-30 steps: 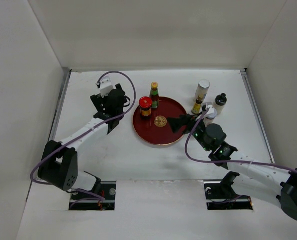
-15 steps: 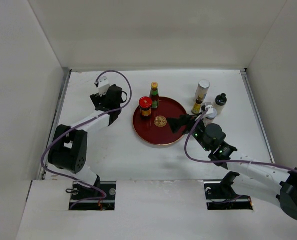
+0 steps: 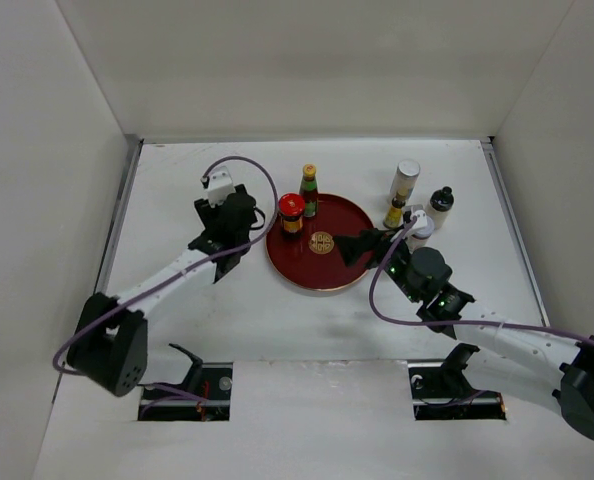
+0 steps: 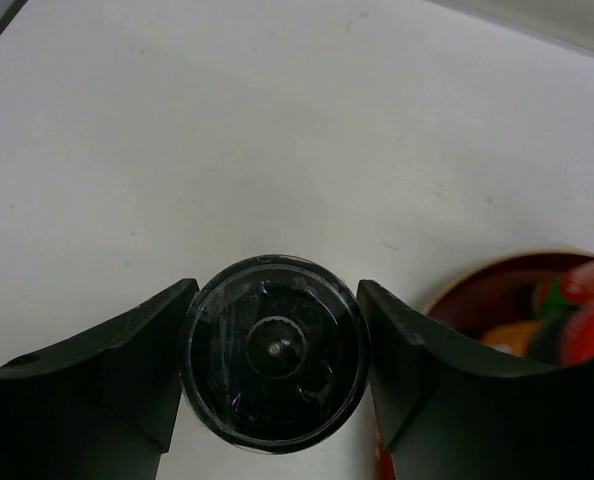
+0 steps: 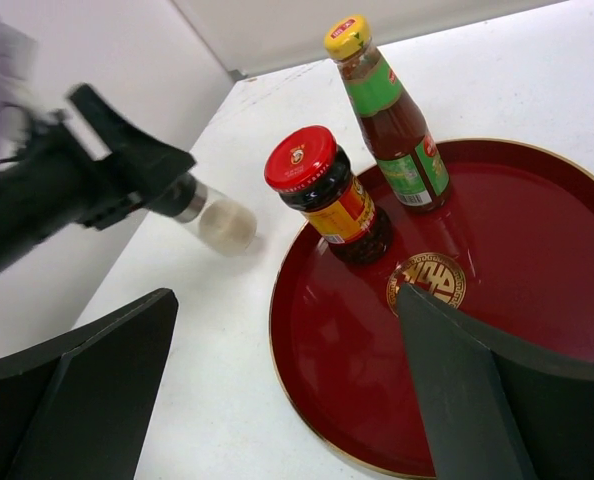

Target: Organize the condiment bottles

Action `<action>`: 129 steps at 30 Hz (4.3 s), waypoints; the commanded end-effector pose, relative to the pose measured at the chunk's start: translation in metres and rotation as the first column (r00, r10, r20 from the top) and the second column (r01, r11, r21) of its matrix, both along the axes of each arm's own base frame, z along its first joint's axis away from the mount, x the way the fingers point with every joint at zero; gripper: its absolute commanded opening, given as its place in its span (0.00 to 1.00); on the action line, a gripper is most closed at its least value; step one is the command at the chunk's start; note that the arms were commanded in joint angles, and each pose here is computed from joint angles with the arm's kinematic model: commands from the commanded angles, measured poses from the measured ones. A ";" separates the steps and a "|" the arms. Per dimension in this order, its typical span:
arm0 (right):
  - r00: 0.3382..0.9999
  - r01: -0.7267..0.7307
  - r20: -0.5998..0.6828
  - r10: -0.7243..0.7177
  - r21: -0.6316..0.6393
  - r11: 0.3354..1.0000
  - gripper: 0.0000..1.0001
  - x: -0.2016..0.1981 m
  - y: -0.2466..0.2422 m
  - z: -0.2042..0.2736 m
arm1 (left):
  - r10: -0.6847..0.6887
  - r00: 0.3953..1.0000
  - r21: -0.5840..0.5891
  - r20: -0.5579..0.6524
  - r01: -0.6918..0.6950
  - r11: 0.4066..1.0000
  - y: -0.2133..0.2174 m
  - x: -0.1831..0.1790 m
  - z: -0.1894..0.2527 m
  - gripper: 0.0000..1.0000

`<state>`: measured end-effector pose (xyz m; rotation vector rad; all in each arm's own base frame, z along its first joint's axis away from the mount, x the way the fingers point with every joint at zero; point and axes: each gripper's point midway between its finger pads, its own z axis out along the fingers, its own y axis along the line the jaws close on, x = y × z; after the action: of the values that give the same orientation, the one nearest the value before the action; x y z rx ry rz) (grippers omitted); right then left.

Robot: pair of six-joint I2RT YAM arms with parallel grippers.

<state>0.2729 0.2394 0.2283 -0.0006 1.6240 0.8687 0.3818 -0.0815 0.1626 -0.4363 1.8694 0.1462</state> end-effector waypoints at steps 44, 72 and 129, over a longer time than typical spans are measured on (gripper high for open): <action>0.814 0.507 -0.080 -0.575 -0.383 0.772 0.88 0.022 -0.124 -0.024 | -0.363 0.859 -0.190 0.362 0.449 0.873 -0.126 -0.071 0.055 1.00; 0.760 0.368 -0.256 -0.597 -0.588 0.720 0.55 0.066 -0.125 -0.104 | 0.033 0.893 -0.404 0.449 0.170 0.899 -0.013 -0.103 -0.004 1.00; 0.785 0.505 -0.117 -0.609 -0.448 0.737 0.87 0.115 -0.128 -0.024 | 0.011 0.911 -0.394 0.412 0.167 0.904 -0.017 -0.094 -0.019 1.00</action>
<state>0.3691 0.1329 0.1979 0.2971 1.9100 0.1226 0.2834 -0.0955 0.1316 -0.6071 1.5327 -0.3457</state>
